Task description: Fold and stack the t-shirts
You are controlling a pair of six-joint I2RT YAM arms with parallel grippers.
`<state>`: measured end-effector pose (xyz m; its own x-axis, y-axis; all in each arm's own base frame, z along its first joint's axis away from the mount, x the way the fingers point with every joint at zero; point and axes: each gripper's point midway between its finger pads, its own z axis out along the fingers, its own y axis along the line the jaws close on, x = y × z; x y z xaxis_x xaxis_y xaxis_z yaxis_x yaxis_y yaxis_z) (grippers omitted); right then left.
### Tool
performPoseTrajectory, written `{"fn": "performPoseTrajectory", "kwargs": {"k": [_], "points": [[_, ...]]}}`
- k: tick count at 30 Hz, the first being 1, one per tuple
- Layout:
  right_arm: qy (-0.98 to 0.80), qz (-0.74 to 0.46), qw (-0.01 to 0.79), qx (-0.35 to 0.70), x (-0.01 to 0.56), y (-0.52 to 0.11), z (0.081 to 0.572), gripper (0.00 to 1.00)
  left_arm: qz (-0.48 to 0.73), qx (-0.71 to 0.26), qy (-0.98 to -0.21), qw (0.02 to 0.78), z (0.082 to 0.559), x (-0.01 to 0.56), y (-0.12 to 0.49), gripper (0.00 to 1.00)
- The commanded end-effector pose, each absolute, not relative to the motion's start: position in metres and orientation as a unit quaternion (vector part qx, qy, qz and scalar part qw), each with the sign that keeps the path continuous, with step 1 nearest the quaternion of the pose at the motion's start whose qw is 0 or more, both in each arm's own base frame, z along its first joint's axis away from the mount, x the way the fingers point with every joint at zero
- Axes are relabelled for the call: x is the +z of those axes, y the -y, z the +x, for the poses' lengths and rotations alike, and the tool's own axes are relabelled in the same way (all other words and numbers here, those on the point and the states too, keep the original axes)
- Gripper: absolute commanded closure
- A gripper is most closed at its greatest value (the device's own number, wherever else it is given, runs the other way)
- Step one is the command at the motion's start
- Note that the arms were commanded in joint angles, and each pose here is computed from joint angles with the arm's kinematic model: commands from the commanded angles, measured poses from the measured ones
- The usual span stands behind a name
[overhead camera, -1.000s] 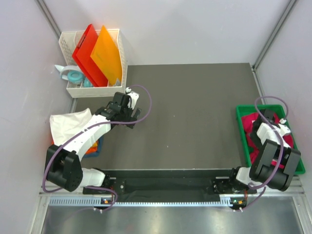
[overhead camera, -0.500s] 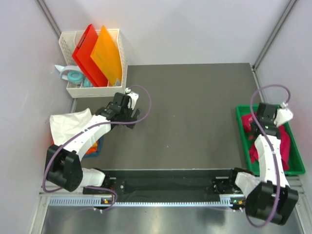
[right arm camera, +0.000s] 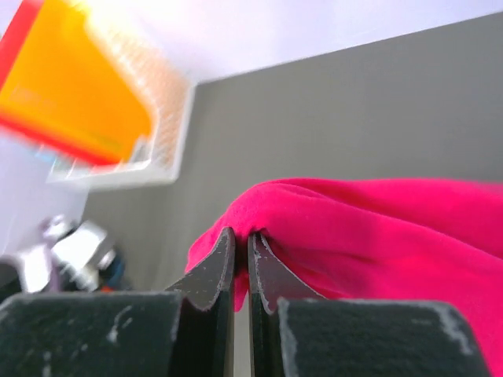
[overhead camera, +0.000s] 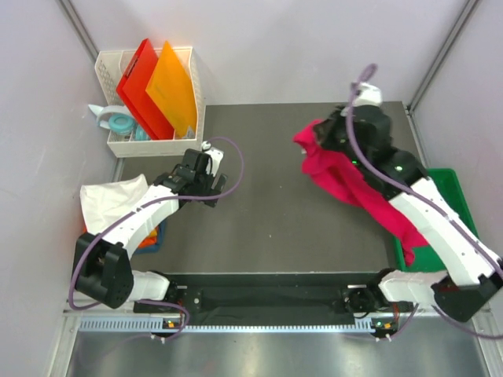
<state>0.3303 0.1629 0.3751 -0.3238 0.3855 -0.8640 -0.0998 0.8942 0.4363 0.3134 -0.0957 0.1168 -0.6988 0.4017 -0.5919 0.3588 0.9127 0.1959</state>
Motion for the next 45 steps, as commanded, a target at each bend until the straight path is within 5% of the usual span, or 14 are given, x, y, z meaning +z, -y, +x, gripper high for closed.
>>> {"fn": "performPoseTrajectory", "kwargs": {"k": [1, 7, 16, 20, 25, 45], "points": [[-0.767, -0.001, 0.582, 0.269, 0.412, -0.253, 0.322, 1.00, 0.191, 0.023, -0.911, 0.365, 0.318, 0.137, 0.099, 0.11], [-0.758, -0.096, 0.573, 0.297, 0.437, -0.362, 0.327, 1.00, 0.152, 0.006, -0.910, 0.386, 0.321, 0.153, 0.089, 0.11], [-0.833, -0.115, 0.483, 0.242, 0.319, -0.423, 0.361, 1.00, 0.103, -0.003, -0.889, 0.445, 0.318, 0.185, 0.068, 0.11], [-0.851, -0.095, 0.479, 0.191, 0.293, -0.404, 0.368, 0.43, 0.101, 0.005, -0.887, 0.450, 0.316, 0.186, 0.064, 0.10], [-0.842, -0.062, 0.513, 0.157, 0.316, -0.359, 0.377, 0.15, 0.103, 0.002, -0.885, 0.453, 0.324, 0.188, 0.067, 0.08], [-0.895, 0.007, 0.444, 0.037, 0.198, -0.231, 0.321, 0.15, 0.142, -0.034, -0.919, 0.365, 0.386, 0.111, 0.115, 0.14]]}}
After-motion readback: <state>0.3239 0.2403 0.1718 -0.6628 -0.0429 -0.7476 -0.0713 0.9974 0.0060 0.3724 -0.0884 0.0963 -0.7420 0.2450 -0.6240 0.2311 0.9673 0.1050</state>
